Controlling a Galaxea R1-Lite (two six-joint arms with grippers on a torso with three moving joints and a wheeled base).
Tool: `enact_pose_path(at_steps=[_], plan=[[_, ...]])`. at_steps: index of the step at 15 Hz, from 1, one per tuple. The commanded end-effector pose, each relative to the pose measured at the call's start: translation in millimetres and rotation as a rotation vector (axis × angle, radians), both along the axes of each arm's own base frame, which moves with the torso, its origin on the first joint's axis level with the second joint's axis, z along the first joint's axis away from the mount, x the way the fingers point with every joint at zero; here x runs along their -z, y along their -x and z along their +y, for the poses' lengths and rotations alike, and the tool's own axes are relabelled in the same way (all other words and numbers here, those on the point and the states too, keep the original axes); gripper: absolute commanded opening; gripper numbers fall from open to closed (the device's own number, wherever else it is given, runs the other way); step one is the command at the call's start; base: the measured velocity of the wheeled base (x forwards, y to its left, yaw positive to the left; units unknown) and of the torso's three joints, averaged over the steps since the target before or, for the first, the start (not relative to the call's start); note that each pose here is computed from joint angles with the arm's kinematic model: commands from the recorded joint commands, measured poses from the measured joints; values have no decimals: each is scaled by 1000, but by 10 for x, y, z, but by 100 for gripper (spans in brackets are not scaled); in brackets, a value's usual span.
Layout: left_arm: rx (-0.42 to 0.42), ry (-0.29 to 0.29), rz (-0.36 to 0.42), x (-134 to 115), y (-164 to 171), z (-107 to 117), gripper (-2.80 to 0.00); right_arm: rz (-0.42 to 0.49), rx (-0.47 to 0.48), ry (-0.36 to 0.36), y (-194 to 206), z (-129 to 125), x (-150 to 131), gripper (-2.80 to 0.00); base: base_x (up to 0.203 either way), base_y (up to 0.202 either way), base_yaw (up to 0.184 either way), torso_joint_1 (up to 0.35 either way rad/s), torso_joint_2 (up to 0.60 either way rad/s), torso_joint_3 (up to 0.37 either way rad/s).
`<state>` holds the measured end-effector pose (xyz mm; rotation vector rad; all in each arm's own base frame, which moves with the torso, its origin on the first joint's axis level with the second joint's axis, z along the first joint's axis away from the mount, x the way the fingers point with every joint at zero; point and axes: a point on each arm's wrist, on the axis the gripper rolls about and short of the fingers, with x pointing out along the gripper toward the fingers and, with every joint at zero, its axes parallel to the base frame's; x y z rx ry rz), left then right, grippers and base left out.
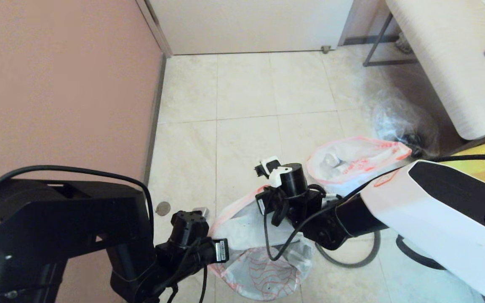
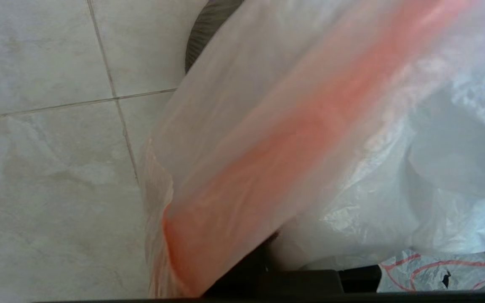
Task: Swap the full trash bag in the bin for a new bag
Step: Put the new garbage bag on the trash can
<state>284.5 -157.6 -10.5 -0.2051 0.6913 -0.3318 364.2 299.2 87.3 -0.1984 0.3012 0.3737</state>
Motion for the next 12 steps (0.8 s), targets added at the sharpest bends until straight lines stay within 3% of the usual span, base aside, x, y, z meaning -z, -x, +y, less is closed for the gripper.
enact_pose_path(at_steps=[1, 6, 12], plan=[[8, 10, -10, -9, 4, -20, -280, 0, -8, 5, -37, 83, 72, -280, 0, 0, 0, 0, 0, 0], [54, 5, -22, 6, 10, -29, -280, 10, -45, 2, -122, 227, 53, -280, 0, 0, 0, 0, 0, 0], [53, 11, -38, 30, -9, -35, -280, 41, -122, 14, 112, 434, 104, -280, 0, 0, 0, 0, 0, 0]])
